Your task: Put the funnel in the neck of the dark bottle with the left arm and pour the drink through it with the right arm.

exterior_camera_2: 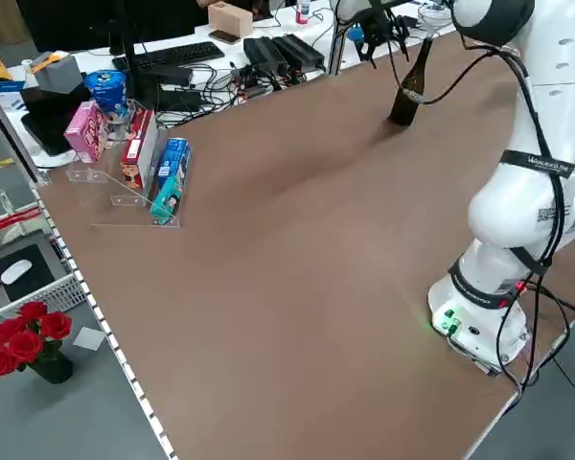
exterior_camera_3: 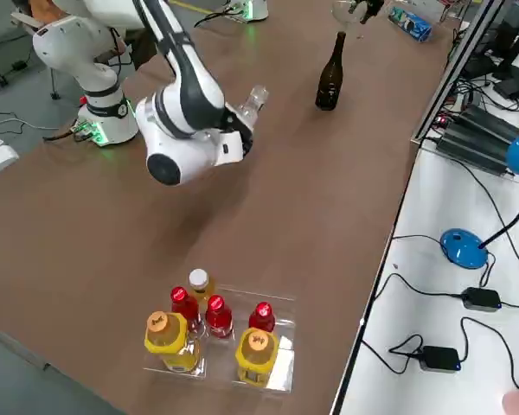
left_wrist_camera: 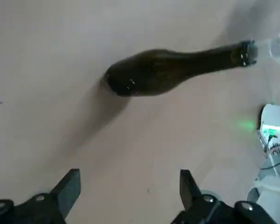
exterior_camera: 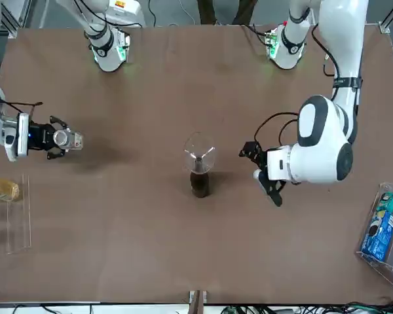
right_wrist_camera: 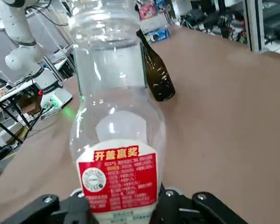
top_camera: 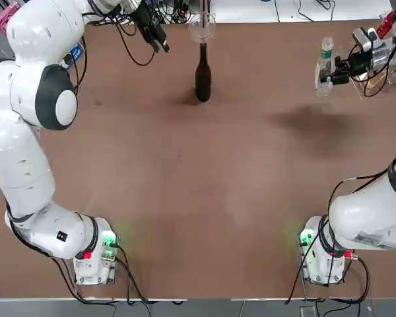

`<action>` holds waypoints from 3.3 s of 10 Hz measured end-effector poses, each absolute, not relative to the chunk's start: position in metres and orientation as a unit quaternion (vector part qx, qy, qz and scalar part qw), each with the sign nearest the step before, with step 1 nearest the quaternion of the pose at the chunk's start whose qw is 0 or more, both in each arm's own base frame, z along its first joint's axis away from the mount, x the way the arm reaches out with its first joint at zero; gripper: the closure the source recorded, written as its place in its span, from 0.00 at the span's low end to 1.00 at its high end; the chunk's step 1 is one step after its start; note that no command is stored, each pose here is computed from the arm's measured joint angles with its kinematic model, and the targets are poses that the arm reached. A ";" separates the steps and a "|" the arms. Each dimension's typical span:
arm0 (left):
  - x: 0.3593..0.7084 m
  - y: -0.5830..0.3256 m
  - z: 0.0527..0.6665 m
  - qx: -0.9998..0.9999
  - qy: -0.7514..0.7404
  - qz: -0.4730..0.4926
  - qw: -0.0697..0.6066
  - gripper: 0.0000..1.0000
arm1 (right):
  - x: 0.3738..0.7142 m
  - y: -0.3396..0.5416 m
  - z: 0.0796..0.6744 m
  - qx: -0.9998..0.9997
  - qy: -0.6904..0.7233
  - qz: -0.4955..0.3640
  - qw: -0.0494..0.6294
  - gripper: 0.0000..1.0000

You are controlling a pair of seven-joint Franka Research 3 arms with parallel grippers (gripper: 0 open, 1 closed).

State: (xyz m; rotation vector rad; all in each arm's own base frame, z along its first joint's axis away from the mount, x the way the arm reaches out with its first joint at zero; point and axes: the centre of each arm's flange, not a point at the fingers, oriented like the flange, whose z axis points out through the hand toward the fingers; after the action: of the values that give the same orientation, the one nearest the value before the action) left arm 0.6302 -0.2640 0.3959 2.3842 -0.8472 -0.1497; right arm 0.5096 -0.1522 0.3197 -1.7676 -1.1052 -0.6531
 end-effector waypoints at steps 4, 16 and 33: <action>0.606 -0.289 0.360 0.830 -0.450 0.007 0.330 0.00 | 0.516 -0.130 0.397 -0.766 -0.427 -0.207 0.433 0.61; 0.611 -0.334 0.334 0.554 -0.591 0.278 0.516 0.00 | 0.495 0.134 0.569 -0.918 -0.242 -0.048 0.312 0.61; 0.609 -0.368 0.328 0.457 -0.579 0.419 0.530 0.00 | 0.420 0.347 0.599 -0.965 -0.117 -0.038 0.230 0.61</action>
State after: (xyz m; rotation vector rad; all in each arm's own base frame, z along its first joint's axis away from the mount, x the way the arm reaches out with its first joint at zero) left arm 0.6093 -0.3683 0.3275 1.0909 -1.3813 1.0014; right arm 0.4201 0.3474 0.5986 -2.6560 -0.3219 -0.1052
